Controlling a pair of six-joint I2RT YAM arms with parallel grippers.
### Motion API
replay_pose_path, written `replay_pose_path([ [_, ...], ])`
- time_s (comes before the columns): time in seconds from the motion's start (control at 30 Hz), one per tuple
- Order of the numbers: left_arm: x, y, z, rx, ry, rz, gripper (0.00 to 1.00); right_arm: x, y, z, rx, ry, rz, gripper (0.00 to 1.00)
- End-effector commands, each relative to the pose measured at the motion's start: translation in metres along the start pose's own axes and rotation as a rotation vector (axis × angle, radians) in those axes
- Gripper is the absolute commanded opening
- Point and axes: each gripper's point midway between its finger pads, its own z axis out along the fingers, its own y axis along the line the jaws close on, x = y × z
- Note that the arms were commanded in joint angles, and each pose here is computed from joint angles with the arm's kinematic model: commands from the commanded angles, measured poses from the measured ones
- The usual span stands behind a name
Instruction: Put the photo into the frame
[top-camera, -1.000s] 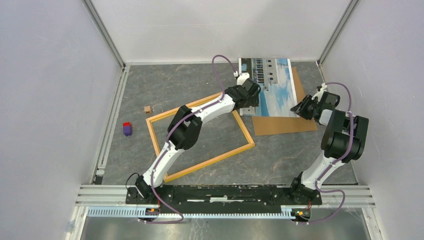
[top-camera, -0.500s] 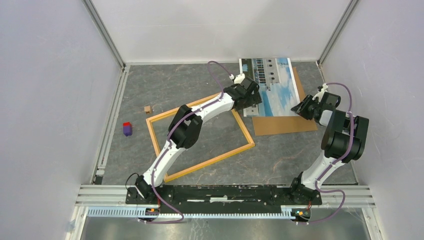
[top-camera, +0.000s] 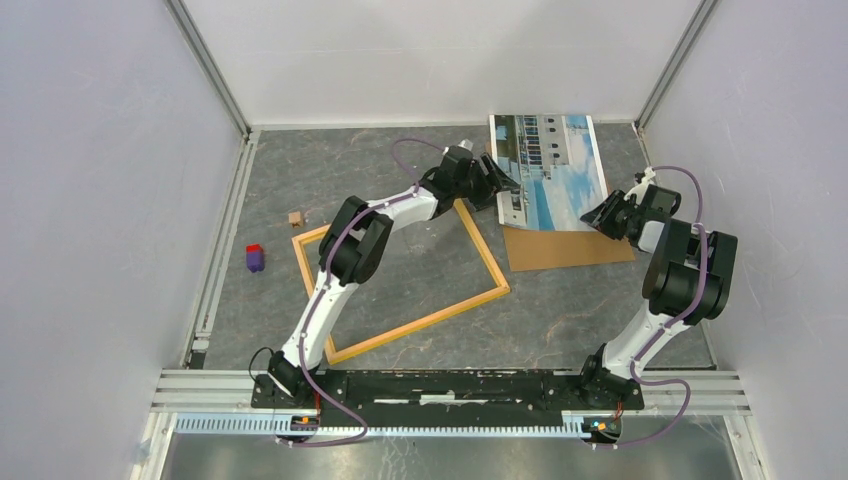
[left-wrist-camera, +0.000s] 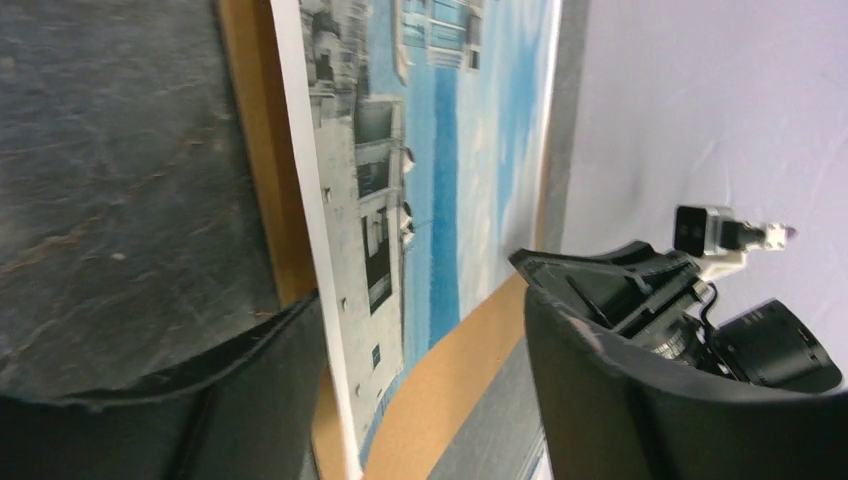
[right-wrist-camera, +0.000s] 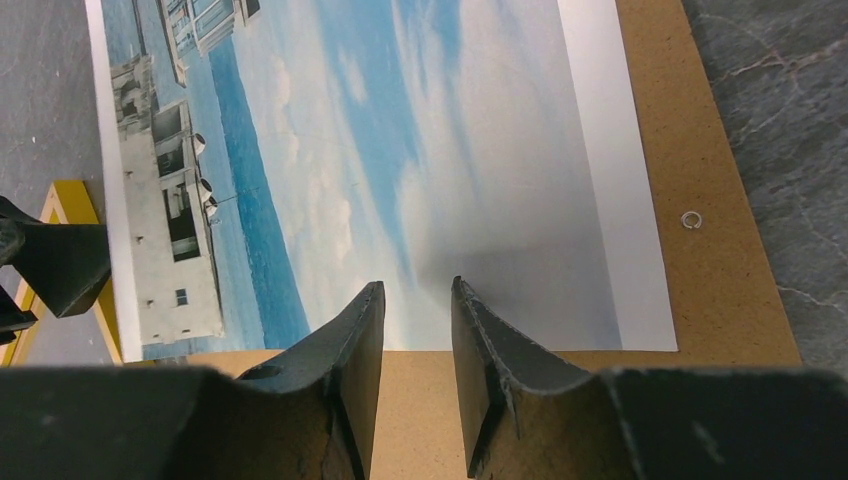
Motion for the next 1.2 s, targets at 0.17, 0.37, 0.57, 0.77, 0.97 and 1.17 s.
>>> replay_pose_path([
  [0.17, 0.017, -0.049, -0.002, 0.212, 0.046, -0.029, 0.48, 0.002, 0.001, 0.002, -0.020, -0.007, 0.003, 0.36],
  [0.37, 0.016, -0.044, 0.000, 0.166, 0.041, -0.014, 0.30, -0.002, 0.004, 0.000, -0.020, -0.020, -0.016, 0.37],
  [0.57, 0.013, -0.045, -0.023, 0.107, 0.071, 0.026, 0.17, -0.019, 0.011, -0.023, 0.066, -0.041, -0.124, 0.54],
  [0.77, 0.004, -0.050, -0.071, 0.185, 0.097, -0.068, 0.06, -0.032, 0.067, -0.055, 0.119, -0.077, -0.273, 0.72],
  [0.97, 0.008, -0.047, -0.113, 0.173, 0.151, -0.083, 0.02, 0.002, 0.185, -0.081, -0.005, -0.102, -0.575, 0.79],
  [1.17, 0.013, -0.057, -0.154, 0.216, 0.184, -0.094, 0.02, 0.052, 0.247, -0.108, -0.019, -0.118, -1.058, 0.98],
])
